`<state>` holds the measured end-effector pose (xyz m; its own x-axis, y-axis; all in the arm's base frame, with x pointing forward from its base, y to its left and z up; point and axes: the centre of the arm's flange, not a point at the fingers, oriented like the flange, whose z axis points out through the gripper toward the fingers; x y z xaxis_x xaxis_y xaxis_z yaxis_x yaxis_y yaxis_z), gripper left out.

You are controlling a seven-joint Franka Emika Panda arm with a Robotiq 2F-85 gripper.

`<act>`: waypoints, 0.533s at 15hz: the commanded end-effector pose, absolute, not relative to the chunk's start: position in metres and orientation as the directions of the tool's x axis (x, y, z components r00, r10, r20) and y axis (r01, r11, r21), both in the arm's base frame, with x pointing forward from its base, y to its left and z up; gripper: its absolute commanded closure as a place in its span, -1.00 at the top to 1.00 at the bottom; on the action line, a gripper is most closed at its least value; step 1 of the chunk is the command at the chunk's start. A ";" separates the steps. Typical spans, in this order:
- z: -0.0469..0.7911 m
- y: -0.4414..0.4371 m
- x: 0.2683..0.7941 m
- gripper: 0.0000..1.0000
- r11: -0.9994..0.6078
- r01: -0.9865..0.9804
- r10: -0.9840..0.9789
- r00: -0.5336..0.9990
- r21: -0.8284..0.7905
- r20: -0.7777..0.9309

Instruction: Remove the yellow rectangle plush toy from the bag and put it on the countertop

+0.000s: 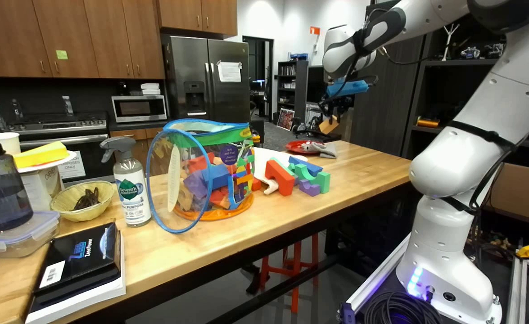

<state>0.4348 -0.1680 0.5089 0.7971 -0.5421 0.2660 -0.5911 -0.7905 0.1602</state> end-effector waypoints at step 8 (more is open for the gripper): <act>0.429 -0.191 0.409 -0.85 -0.829 -0.538 -0.503 0.837 0.155 0.213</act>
<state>0.4140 -0.1890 0.4523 0.8262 -0.5187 0.2198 -0.5550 -0.8163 0.1602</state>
